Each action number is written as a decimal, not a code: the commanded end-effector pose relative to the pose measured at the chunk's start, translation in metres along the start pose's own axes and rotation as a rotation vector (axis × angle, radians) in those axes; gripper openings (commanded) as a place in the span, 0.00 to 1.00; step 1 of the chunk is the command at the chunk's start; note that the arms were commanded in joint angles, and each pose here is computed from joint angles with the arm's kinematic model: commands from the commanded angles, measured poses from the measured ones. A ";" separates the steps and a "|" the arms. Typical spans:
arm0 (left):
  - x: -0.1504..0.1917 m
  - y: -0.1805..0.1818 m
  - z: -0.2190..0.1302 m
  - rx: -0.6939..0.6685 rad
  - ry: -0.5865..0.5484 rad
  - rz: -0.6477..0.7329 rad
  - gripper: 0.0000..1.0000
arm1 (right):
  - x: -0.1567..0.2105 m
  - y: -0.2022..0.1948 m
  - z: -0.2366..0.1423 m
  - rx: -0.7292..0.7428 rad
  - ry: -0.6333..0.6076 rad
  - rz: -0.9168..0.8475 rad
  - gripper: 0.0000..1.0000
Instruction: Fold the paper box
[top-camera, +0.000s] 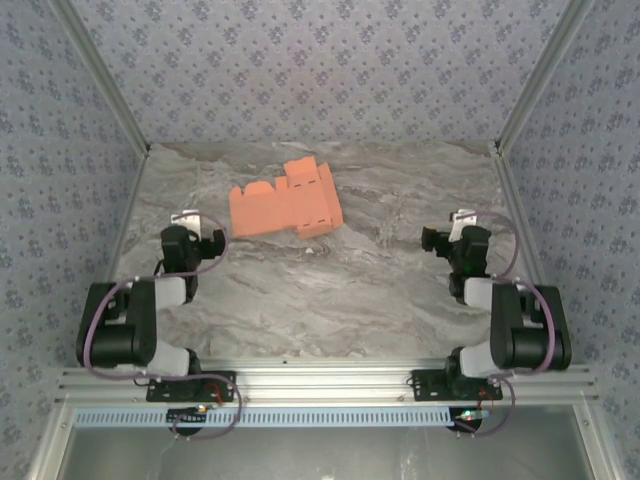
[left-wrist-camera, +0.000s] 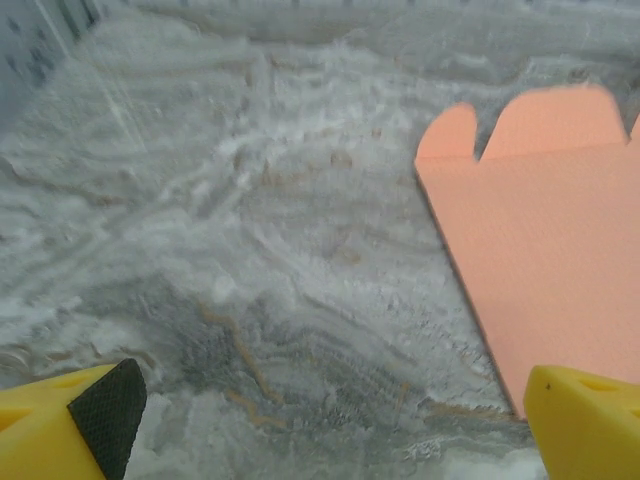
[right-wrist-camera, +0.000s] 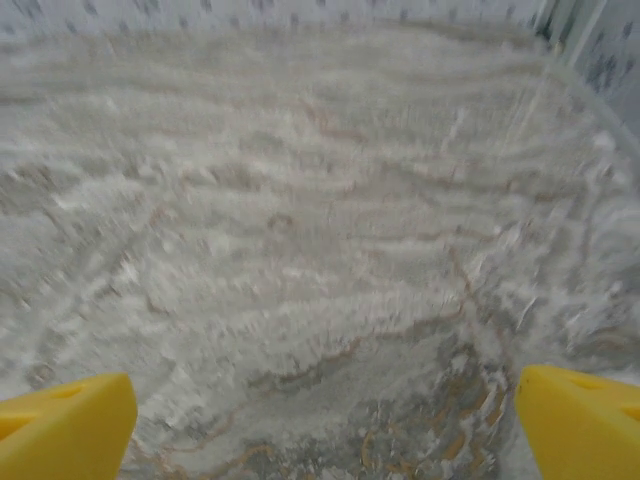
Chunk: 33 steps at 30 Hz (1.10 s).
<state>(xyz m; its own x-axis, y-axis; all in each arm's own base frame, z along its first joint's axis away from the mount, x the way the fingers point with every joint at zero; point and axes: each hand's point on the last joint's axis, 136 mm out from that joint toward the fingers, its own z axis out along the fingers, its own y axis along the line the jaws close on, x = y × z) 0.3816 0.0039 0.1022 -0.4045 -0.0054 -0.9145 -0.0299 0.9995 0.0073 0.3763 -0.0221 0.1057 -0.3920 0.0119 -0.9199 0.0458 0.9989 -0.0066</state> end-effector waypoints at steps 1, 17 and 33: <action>-0.049 -0.013 -0.029 -0.022 -0.073 0.049 0.99 | -0.050 0.008 -0.026 -0.041 -0.049 0.043 1.00; -0.110 -0.011 -0.130 -0.012 0.285 -0.549 0.99 | -0.072 0.085 -0.074 0.154 0.244 0.788 1.00; -0.045 -0.050 -0.147 0.177 0.559 -0.468 0.99 | -0.004 0.293 0.010 0.150 0.687 1.114 0.94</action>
<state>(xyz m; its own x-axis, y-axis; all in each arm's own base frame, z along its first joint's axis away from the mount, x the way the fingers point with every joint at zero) 0.2768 -0.0415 0.2127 -0.7534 -0.4130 -0.5117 -0.1987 0.8847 -0.4216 0.3986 0.2454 0.1202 -0.4932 0.8439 -0.2111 0.6598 0.5211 0.5414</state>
